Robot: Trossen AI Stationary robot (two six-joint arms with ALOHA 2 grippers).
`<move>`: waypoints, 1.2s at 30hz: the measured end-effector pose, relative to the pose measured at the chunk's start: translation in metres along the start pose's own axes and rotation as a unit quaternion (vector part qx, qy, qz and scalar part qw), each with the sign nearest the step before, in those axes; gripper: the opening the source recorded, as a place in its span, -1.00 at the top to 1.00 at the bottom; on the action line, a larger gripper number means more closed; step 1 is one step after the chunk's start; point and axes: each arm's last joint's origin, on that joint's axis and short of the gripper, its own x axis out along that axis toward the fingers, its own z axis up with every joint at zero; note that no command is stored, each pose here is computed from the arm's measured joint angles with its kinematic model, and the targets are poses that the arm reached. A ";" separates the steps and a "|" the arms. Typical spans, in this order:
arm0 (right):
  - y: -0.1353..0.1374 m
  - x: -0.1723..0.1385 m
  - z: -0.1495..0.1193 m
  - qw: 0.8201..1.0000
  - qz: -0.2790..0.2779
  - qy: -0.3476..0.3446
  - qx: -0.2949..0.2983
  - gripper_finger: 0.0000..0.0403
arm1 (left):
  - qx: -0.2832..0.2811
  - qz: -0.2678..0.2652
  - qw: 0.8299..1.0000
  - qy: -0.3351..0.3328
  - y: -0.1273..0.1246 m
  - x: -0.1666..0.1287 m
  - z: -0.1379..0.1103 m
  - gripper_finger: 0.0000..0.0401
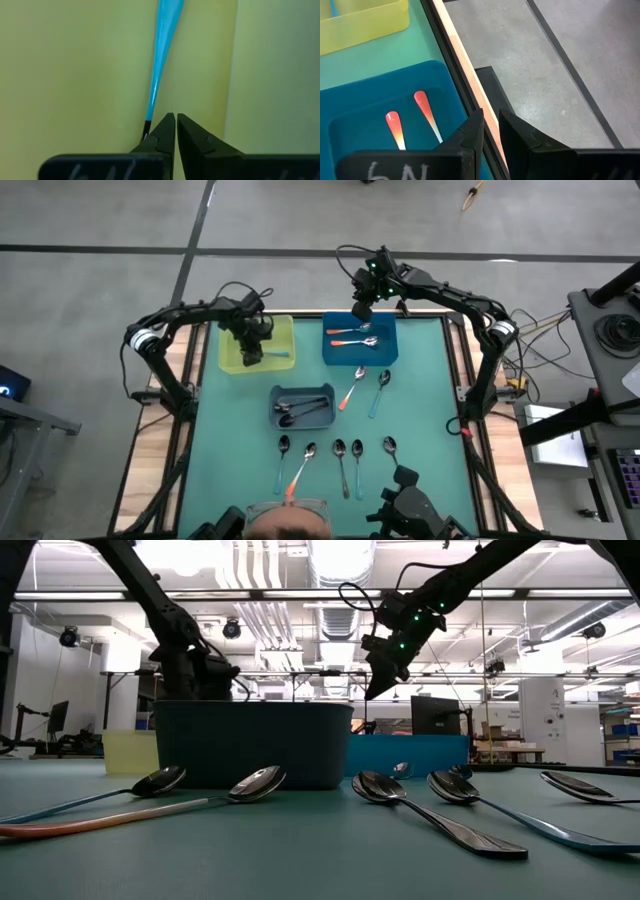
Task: Sort silverware by color (type)
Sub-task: Adjust the blue spoon in the green bin
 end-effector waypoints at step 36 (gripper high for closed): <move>0.000 0.000 0.000 1.000 0.001 0.002 0.006 0.74 | -0.029 0.089 0.994 -0.049 0.025 -0.003 0.010 1.00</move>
